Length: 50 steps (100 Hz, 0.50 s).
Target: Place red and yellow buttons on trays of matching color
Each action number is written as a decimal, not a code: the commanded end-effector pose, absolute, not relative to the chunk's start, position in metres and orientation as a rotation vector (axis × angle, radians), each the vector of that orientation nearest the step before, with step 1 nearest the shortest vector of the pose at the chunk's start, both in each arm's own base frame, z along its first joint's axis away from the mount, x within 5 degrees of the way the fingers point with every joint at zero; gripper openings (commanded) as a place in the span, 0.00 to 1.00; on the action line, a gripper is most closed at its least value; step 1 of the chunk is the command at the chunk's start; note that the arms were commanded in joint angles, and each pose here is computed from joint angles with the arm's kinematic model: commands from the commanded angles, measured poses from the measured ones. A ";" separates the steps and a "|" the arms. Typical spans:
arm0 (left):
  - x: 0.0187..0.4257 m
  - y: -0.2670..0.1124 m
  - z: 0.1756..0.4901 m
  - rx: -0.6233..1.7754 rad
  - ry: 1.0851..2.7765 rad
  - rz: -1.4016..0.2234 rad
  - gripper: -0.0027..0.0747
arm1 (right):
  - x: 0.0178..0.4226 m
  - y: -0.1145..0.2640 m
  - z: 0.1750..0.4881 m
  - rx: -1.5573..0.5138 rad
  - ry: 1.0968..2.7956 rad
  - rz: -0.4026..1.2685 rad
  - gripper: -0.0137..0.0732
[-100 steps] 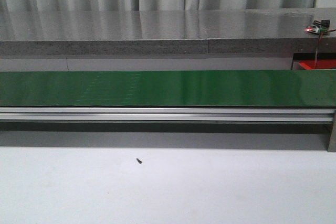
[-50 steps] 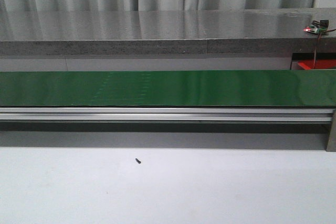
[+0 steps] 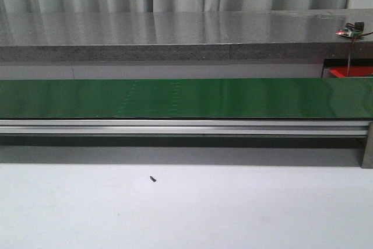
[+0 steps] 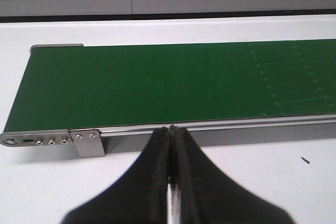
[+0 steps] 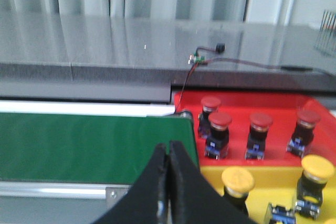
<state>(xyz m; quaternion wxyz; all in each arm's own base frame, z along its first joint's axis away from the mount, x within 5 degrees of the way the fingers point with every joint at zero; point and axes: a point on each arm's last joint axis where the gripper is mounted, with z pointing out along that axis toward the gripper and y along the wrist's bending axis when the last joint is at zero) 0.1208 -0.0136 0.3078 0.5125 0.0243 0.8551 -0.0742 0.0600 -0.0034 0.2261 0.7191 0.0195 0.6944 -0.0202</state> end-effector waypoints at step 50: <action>0.123 -0.013 0.323 0.038 1.958 -0.183 0.01 | 0.053 -0.002 0.219 0.039 1.374 -0.035 0.08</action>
